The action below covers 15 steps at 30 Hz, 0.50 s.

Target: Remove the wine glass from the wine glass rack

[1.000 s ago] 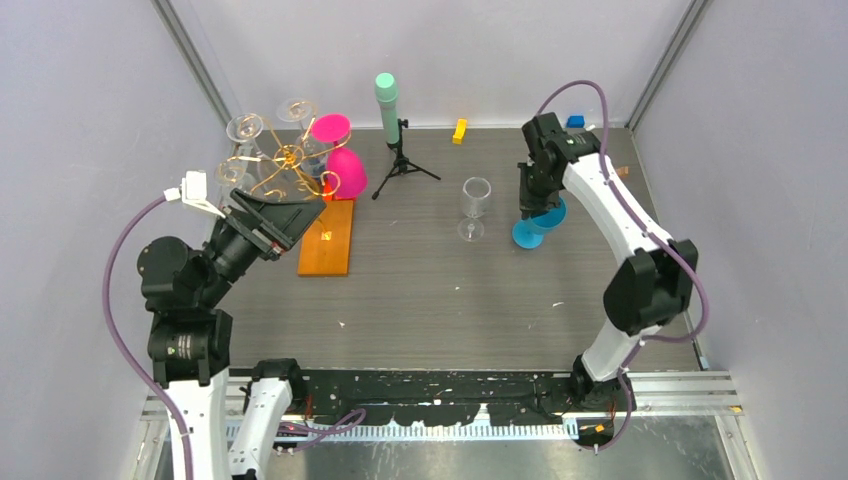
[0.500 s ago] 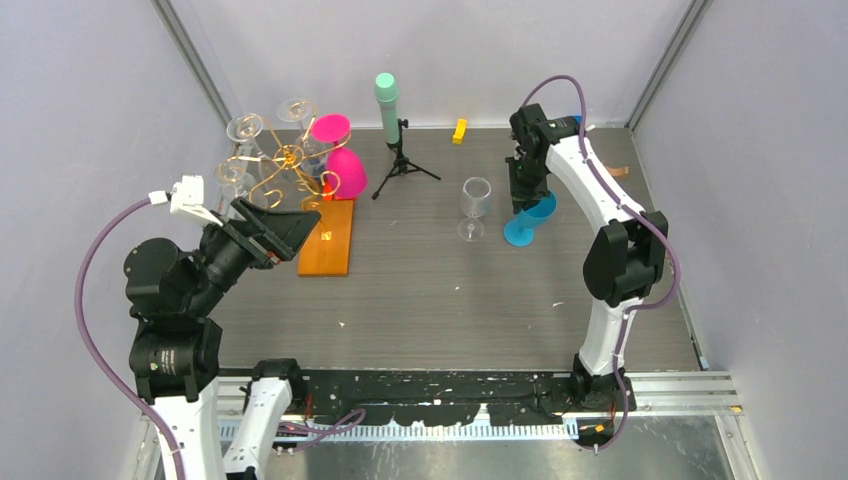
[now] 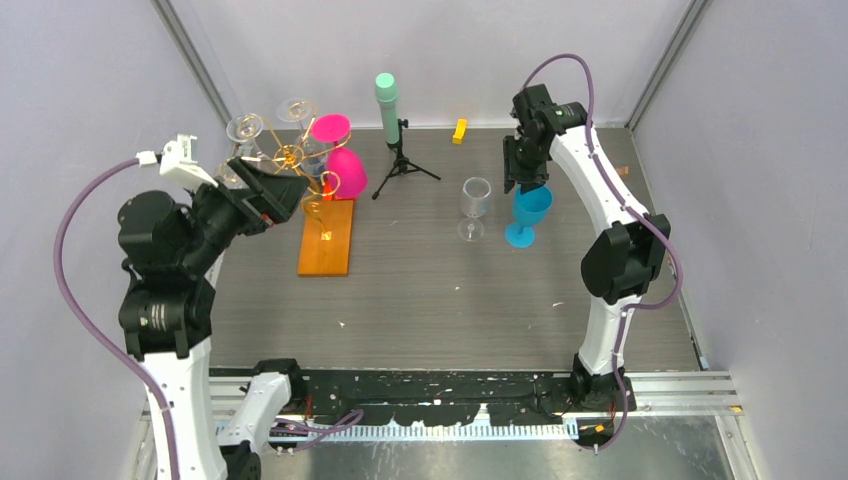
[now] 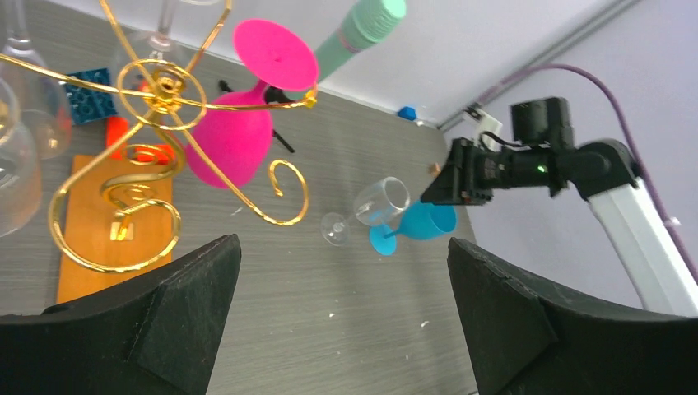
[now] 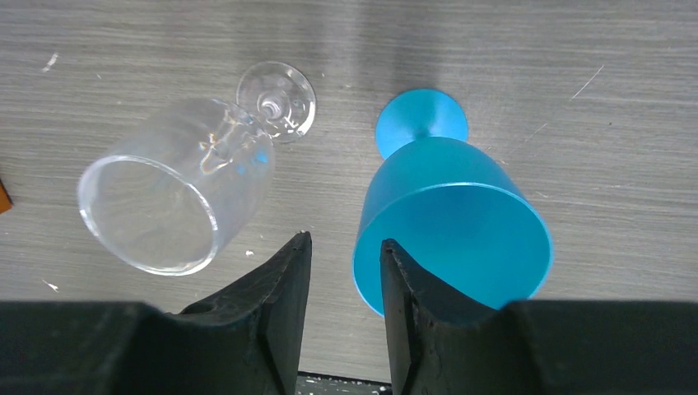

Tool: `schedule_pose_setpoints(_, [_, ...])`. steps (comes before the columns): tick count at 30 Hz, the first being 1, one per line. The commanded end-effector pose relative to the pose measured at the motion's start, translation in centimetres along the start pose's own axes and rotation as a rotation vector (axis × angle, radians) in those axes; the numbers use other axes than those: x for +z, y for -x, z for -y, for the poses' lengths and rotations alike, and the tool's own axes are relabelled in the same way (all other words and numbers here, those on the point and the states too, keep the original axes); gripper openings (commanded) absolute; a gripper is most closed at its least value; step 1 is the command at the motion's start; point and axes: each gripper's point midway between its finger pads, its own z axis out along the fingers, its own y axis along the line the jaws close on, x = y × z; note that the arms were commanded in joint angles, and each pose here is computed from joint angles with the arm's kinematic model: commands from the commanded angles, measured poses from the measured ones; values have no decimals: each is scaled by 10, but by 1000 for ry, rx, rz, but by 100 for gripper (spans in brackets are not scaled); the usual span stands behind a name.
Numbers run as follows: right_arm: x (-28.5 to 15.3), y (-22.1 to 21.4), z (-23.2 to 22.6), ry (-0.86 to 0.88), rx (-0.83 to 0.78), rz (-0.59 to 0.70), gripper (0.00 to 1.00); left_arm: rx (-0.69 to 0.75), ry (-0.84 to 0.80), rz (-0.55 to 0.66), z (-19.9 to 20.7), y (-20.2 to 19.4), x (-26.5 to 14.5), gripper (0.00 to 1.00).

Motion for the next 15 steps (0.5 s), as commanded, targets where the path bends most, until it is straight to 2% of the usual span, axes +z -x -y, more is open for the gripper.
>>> schedule_pose_setpoints(1, [-39, 26, -9, 55, 38, 157, 45, 65, 121, 26, -17, 18, 2, 100])
schedule_pose_setpoints(6, [-75, 36, -15, 127, 132, 336, 46, 105, 309, 3, -49, 24, 1, 100])
schedule_pose_setpoints(9, [-84, 28, -15, 153, 169, 380, 47, 146, 417, 0, -64, 35, -7, 100])
schedule_pose_setpoints(10, [-100, 26, -17, 181, 182, 415, 47, 154, 445, 3, -67, 39, -8, 100])
schedule_pose_setpoints(11, [-95, 22, -17, 189, 188, 413, 47, 158, 463, 4, -70, 42, -9, 100])
schedule_pose_setpoints(15, [-116, 4, -33, 333, 260, 453, 46, 130, 562, 19, -93, 53, -5, 100])
